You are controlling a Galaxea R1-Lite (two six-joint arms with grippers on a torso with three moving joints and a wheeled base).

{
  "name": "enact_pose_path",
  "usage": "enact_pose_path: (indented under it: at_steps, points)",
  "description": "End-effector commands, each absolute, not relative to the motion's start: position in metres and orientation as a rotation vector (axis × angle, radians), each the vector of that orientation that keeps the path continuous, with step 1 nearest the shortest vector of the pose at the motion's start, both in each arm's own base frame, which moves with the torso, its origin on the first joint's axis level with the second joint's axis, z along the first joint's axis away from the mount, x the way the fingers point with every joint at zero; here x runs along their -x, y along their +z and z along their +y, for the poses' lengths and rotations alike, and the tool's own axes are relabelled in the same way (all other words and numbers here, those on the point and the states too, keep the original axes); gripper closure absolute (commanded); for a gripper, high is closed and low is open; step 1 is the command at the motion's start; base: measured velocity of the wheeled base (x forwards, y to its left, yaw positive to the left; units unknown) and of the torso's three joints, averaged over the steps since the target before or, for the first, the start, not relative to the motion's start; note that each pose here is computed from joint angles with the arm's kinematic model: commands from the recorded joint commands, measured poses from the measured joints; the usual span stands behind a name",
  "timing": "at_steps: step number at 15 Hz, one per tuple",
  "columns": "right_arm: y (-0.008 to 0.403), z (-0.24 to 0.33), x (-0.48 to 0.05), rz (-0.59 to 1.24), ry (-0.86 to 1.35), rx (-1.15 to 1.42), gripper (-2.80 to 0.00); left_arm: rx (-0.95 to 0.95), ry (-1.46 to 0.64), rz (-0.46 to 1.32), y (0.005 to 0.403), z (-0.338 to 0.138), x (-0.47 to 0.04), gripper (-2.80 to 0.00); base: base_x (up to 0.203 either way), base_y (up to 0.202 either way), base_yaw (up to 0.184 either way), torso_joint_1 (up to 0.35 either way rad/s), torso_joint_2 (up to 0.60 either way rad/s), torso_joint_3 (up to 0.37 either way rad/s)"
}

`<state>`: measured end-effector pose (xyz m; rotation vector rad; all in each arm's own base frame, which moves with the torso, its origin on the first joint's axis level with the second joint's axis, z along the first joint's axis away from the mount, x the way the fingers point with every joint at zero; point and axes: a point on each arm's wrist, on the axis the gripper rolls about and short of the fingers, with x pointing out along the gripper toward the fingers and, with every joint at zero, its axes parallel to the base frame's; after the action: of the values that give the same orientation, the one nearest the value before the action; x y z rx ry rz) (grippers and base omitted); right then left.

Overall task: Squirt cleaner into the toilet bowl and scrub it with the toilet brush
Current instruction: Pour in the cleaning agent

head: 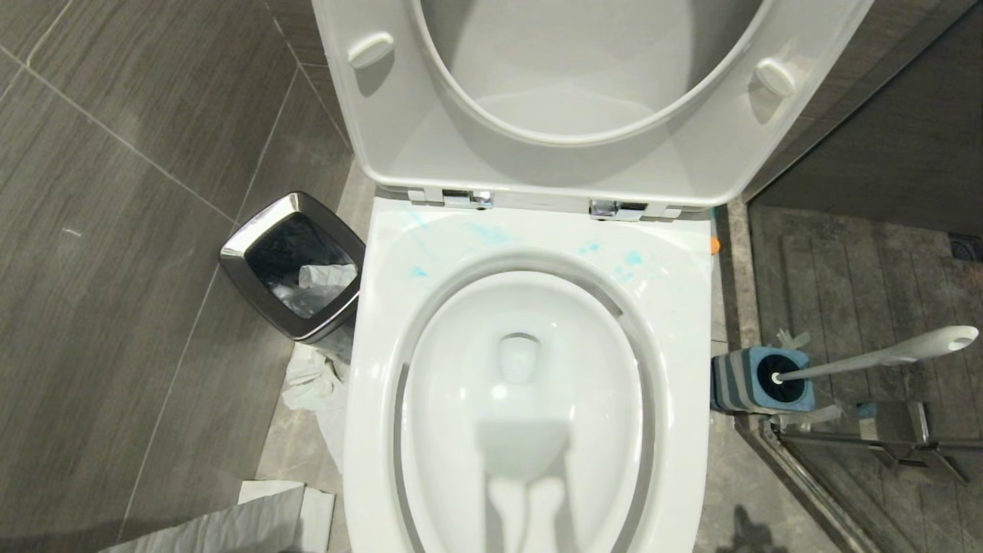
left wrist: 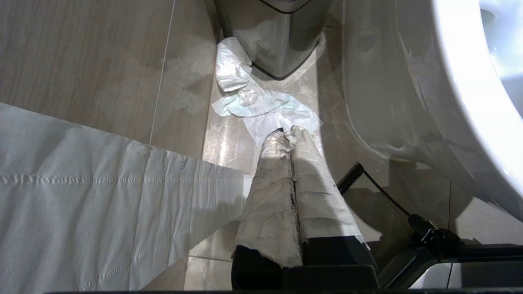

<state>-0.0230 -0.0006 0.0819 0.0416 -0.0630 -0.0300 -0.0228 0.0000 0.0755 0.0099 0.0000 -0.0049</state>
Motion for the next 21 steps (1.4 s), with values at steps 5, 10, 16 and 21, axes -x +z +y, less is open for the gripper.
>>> enact_pose_path:
  at_steps: [5, 10, 16, 21]
  points:
    - [0.0751, -0.0006, 0.0210, -0.037, -0.031, -0.042, 0.00, -0.009, -0.005, 0.002, 0.0751, 0.0000, 0.0227, 0.00, 0.000, 0.000, 0.000, 0.000, 0.00, 0.000]
    - [0.0751, -0.0006, 0.0210, -0.037, -0.030, -0.041, 0.00, -0.009, -0.005, 0.002, 0.0751, 0.0000, 0.0227, 0.00, 0.000, 0.000, 0.000, 0.000, 0.00, 0.000]
    - [0.0751, -0.0006, 0.0210, -0.038, -0.030, -0.040, 0.00, -0.009, -0.005, 0.002, 0.0750, 0.0000, 0.0227, 0.00, 0.000, 0.000, 0.000, 0.000, 0.00, 0.000]
    - [0.0753, 0.0000, 0.0214, -0.031, -0.008, 0.026, 0.00, -0.009, -0.005, 0.003, 0.0749, 0.0000, 0.0227, 0.00, 0.000, 0.000, 0.000, 0.000, 0.00, 0.000]
